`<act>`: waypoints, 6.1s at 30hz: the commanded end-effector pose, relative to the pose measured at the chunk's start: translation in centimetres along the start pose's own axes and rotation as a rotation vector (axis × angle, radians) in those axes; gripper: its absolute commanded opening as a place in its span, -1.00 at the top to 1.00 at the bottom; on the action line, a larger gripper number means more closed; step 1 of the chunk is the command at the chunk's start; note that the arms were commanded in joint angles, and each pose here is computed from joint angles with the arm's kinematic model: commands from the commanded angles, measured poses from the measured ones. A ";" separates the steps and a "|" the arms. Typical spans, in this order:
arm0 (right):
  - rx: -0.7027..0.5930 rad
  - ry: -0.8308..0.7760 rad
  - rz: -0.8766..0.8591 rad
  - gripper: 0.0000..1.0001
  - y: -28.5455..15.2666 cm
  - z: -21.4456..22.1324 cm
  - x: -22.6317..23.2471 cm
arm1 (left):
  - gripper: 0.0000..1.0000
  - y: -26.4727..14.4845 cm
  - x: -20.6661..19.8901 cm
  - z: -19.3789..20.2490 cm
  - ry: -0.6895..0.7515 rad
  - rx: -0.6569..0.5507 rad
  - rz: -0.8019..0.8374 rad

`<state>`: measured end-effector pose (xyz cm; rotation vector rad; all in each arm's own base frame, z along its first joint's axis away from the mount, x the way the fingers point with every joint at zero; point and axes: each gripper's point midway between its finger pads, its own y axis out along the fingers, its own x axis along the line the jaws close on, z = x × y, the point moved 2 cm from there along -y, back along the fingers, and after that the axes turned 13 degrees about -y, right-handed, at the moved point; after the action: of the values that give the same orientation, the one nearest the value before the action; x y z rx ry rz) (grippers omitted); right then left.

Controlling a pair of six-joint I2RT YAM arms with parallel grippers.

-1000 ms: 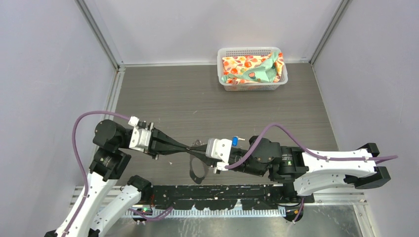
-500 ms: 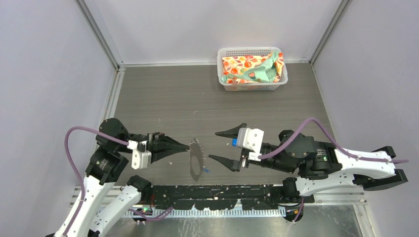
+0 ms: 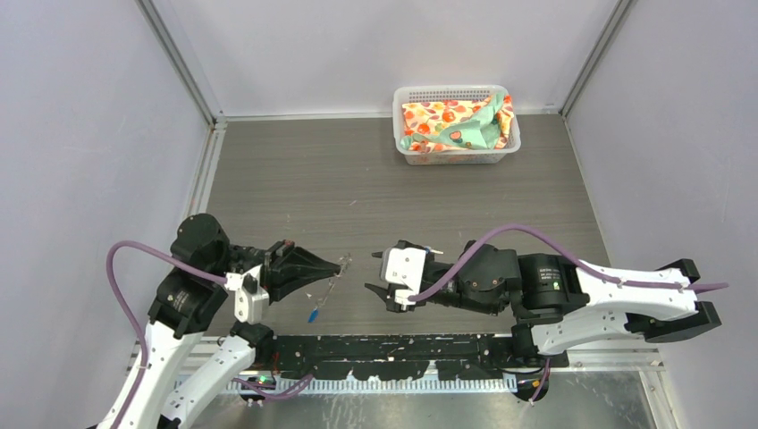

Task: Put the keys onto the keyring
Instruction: Adjust the keyring.

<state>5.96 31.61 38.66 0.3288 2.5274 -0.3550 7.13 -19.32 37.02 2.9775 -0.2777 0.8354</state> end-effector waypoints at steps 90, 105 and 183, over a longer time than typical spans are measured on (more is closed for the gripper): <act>-0.408 0.178 0.113 0.98 1.2 -5.3 -1.7 | 0.46 0.5 1.4 -2.3 -0.597 -0.078 -0.095; -0.385 0.183 0.104 0.98 2.4 -4.9 -1.4 | 0.49 0.6 0.2 -3.5 -0.641 -0.092 -0.003; 0.148 0.142 -0.263 0.37 5.0 -2.3 1.0 | 0.99 -0.4 -0.9 0.8 -0.386 0.112 0.001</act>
<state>6.00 37.20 38.26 0.0974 2.6587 -0.6942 7.10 -18.71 34.01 3.2711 -0.2403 0.1932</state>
